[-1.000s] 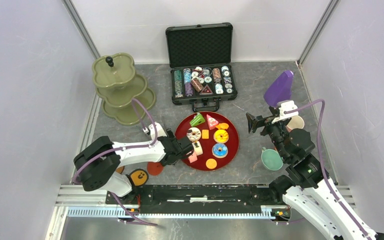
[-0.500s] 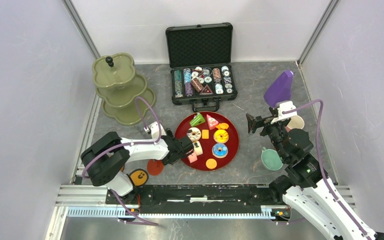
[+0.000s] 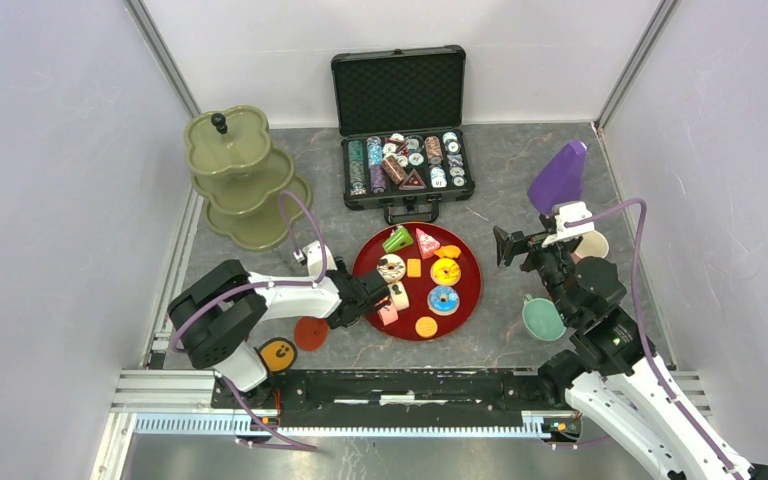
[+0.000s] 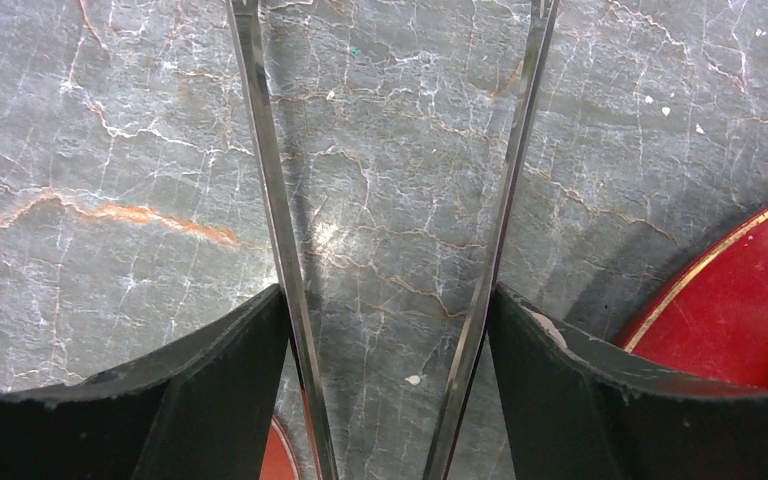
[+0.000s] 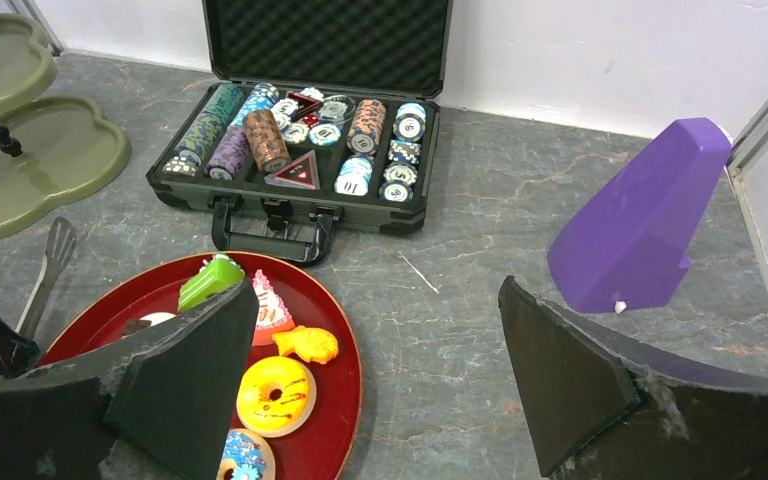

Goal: Serve the afternoon tea

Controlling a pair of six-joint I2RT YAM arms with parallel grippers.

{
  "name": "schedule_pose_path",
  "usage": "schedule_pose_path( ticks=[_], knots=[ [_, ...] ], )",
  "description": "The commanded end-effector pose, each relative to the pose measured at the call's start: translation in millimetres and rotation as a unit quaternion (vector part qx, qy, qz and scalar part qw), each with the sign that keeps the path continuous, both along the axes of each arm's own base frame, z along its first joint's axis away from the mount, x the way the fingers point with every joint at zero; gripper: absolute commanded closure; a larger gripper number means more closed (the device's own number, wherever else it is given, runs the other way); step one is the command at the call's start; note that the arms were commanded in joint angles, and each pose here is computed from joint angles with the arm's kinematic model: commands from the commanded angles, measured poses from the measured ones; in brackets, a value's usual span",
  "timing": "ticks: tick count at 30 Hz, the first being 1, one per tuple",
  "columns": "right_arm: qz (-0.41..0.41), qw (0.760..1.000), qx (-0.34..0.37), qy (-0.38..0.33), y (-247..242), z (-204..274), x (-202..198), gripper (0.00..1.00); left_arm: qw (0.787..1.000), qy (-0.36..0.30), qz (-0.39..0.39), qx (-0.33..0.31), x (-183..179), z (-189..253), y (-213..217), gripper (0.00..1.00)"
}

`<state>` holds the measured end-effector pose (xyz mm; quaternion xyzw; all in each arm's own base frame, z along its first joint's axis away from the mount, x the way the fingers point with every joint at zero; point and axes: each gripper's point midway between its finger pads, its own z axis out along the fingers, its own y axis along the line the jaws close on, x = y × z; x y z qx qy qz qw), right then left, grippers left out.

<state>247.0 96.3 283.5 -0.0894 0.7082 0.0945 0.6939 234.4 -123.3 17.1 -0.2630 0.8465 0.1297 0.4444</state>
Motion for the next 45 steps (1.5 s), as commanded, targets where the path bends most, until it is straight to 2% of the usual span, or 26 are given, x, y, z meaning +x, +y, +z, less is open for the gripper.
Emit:
schedule_pose_path(
  ticks=[1,6,10,14,17,20,25,29,32,34,38,45],
  knots=[
    [-0.003,1.0,0.004,-0.017,0.4,7.4,2.5,0.02,1.0,-0.002,-0.023,0.021,4.4,15.7,-0.8,0.24],
    [-0.01,1.0,-0.003,-0.013,-2.5,5.8,2.8,0.02,0.998,0.01,-0.06,0.031,4.4,45.1,-3.8,0.26],
    [-0.014,1.0,-0.002,-0.014,-3.7,2.8,3.4,0.02,0.994,0.021,-0.108,0.015,-1.8,69.0,-7.2,0.28],
    [-0.012,1.0,-0.006,-0.009,-1.7,0.9,5.3,0.02,0.983,0.035,-0.179,-0.017,-13.5,102.7,-15.0,0.31],
    [-0.011,1.0,-0.007,-0.008,-0.2,1.1,6.9,0.02,0.97,0.04,-0.238,-0.018,-22.1,136.0,-14.7,0.32],
    [-0.009,1.0,-0.009,-0.007,1.6,0.4,8.3,0.02,0.952,0.057,-0.302,-0.004,-31.6,173.5,-11.7,0.31],
    [-0.006,1.0,-0.007,-0.004,3.9,0.0,9.4,0.02,0.909,0.127,-0.397,-0.006,-56.9,211.8,-9.5,0.31],
    [-0.002,1.0,-0.007,-0.006,4.8,2.9,9.0,0.02,0.88,0.166,-0.445,0.005,-70.5,228.7,-9.1,0.32],
    [-0.005,1.0,-0.008,-0.006,3.3,4.4,8.4,0.02,0.858,0.187,-0.478,-0.011,-80.8,238.3,-17.0,0.32],
    [-0.006,1.0,-0.008,-0.007,2.1,5.8,7.6,0.02,0.855,0.187,-0.484,-0.016,-81.9,248.1,-19.7,0.32],
    [-0.008,1.0,-0.007,-0.008,1.0,5.1,7.0,0.02,0.849,0.182,-0.495,-0.028,-78.1,253.2,-31.4,0.32],
    [-0.009,1.0,-0.011,-0.003,0.9,2.3,7.1,0.02,0.804,0.231,-0.543,-0.069,-88.4,234.2,-64.5,0.38]
  ],
)
